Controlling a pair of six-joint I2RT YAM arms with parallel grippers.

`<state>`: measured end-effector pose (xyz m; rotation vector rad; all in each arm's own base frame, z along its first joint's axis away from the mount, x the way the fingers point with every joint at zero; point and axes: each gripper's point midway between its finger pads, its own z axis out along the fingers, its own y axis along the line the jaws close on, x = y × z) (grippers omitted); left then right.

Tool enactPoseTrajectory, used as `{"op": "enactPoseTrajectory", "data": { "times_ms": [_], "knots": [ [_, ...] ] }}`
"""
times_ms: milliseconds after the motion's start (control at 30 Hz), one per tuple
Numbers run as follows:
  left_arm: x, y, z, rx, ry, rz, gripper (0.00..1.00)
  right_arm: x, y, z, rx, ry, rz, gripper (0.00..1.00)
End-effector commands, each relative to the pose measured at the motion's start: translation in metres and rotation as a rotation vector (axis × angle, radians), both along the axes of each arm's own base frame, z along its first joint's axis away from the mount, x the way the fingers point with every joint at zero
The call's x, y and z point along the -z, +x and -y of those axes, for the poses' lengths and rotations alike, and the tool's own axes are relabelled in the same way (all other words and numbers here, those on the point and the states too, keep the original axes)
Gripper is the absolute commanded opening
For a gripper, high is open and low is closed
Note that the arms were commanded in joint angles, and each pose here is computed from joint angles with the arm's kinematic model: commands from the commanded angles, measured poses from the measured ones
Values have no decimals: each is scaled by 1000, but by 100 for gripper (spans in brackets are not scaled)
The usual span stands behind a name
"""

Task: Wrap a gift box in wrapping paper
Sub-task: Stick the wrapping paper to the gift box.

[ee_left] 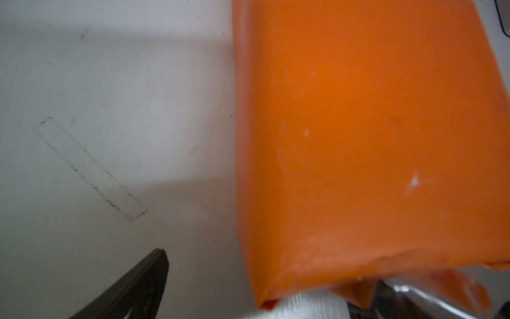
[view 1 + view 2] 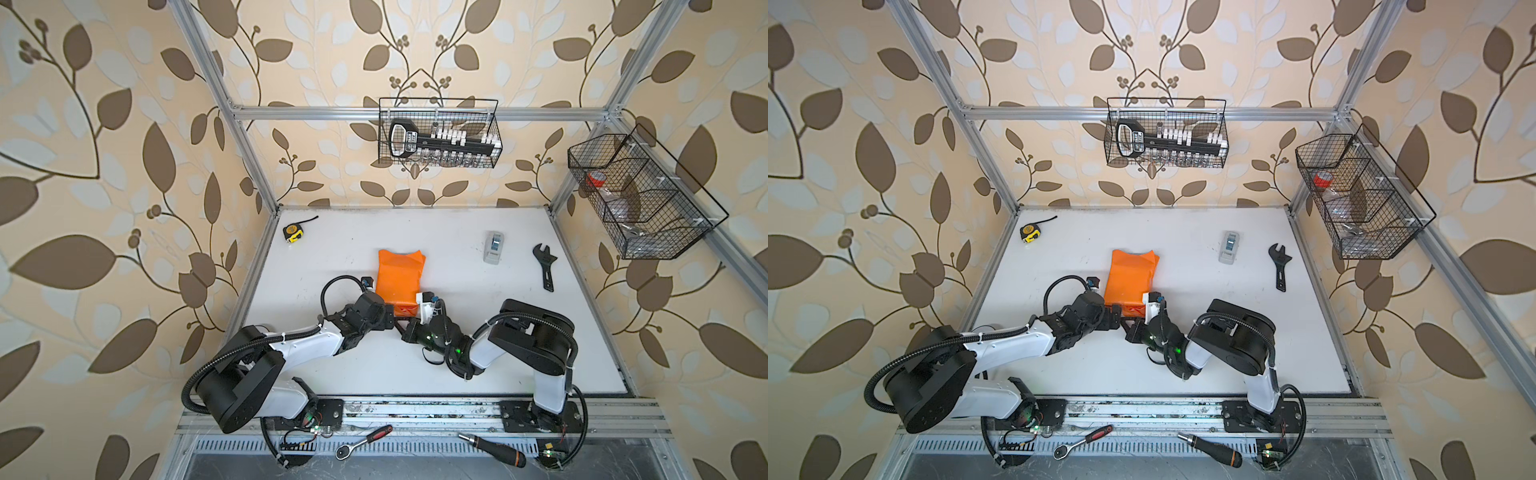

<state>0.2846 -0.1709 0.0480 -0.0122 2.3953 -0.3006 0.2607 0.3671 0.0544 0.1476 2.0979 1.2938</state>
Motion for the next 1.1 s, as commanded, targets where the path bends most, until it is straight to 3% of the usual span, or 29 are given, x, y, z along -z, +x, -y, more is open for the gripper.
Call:
{"op": "enactPoseTrajectory", "data": {
  "times_ms": [0,733,1067],
  "knots": [
    [-16,13,6,-15,-32,41,99,11,3,-3,-1,-27,-13,0],
    [-13,14,11,0,-40,26,99,22,39,12,136,-23,-46,0],
    [-28,7,1,-8,-37,51,99,14,43,7,142,18,-44,0]
  ]
}}
